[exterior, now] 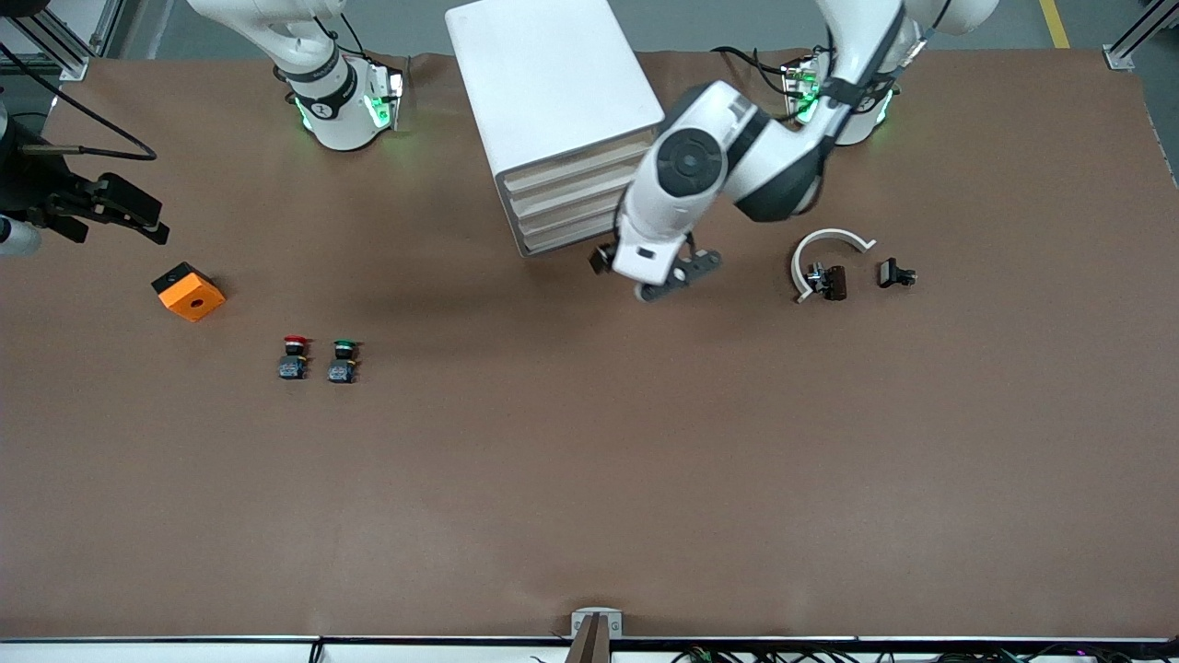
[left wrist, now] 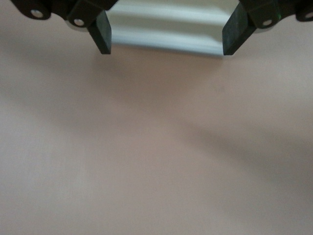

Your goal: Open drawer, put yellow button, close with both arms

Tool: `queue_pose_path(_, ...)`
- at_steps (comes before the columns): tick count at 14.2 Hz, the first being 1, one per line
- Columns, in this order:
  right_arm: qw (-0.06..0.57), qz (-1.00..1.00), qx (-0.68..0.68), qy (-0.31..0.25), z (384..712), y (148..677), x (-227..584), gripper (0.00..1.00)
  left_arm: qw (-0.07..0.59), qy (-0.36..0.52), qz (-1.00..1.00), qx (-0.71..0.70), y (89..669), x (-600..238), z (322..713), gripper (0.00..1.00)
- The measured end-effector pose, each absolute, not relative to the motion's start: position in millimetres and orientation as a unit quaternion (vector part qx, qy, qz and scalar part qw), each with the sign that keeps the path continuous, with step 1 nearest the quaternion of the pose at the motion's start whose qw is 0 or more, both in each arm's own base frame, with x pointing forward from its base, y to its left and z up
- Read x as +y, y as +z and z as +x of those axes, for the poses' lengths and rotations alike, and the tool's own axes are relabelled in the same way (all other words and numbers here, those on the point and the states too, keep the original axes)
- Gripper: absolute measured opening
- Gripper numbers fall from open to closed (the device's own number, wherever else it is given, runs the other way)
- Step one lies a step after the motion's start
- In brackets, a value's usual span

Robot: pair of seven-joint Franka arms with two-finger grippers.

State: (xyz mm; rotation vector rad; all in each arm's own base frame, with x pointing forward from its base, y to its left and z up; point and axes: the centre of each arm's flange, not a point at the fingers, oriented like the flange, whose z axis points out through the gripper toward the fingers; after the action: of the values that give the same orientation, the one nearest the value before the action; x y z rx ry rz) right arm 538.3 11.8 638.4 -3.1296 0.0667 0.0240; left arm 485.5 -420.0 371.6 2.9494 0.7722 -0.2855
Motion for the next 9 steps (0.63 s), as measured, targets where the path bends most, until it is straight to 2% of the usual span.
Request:
queue_pose_path(4, 0.006, -1.000, 0.021, 0.007, 538.3, 638.7, 11.7, 1.00, 0.037, -0.046, 0.965, 0.255, 396.7, -355.0, 544.8, 1.00)
queue_pose_path(9, 0.006, -1.000, 0.021, 0.007, 538.3, 638.7, 11.7, 1.00, 0.007, -0.024, 0.975, 0.220, 457.6, -270.4, 590.5, 1.00)
